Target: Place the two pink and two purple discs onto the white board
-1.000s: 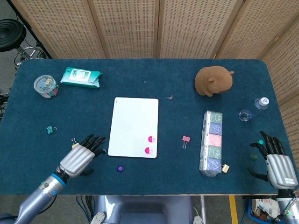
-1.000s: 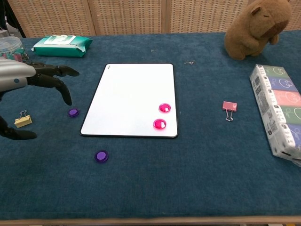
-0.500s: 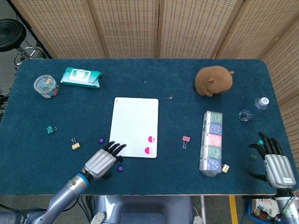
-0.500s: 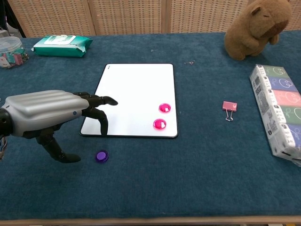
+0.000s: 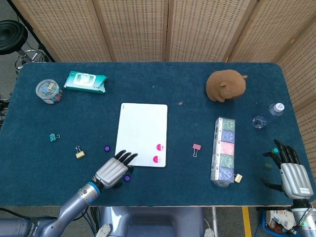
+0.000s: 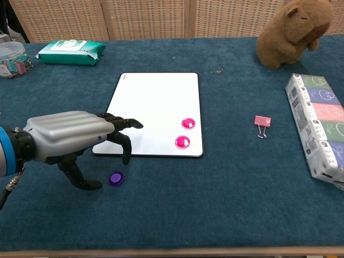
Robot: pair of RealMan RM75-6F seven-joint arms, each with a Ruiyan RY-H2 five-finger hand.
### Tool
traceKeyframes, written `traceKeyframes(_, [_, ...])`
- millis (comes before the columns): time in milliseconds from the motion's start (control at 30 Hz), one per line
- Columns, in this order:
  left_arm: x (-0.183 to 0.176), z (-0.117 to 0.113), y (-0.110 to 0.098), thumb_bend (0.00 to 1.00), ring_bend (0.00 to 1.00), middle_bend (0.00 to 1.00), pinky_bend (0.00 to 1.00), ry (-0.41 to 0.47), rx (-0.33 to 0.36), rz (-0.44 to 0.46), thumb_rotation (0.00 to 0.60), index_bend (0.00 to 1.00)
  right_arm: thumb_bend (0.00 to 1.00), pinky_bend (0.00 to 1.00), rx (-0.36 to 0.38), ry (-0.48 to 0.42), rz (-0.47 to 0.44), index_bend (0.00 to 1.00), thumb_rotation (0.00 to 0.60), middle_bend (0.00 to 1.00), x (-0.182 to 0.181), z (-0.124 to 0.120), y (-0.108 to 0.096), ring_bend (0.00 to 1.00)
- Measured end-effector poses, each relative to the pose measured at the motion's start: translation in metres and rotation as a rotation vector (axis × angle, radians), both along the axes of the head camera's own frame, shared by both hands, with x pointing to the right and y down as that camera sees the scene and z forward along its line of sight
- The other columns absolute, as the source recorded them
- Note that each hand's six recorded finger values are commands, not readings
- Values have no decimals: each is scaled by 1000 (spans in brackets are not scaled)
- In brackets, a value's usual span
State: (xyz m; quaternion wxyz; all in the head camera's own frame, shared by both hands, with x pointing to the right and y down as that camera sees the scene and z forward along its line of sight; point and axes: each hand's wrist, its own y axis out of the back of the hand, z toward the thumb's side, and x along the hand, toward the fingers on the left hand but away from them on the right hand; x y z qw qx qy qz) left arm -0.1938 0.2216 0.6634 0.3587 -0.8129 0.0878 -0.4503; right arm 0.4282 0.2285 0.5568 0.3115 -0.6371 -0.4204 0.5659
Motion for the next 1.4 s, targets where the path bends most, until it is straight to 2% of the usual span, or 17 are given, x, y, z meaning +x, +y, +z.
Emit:
traceKeyframes(900, [11, 16, 4, 245, 0, 0, 0, -29, -27, 6, 600, 410, 177, 0, -2, -9, 16, 291, 600, 0, 5, -1, -1, 0])
traceKeyframes(1000, [12, 17, 5, 248, 0, 0, 0, -28, -37, 9, 600, 444, 177, 0, -2, -10, 17, 292, 600, 0, 5, -1, -2, 0])
traceKeyframes(1167, [11, 19, 5, 285, 0, 0, 0, -39, -34, 9, 600, 565, 176, 0, -1, -13, 18, 294, 600, 0, 6, -1, -2, 0])
traceKeyframes(1400, [7, 21, 4, 336, 0, 0, 0, -51, -25, 3, 600, 599, 177, 0, -2, -15, 20, 295, 600, 0, 6, -1, -2, 0])
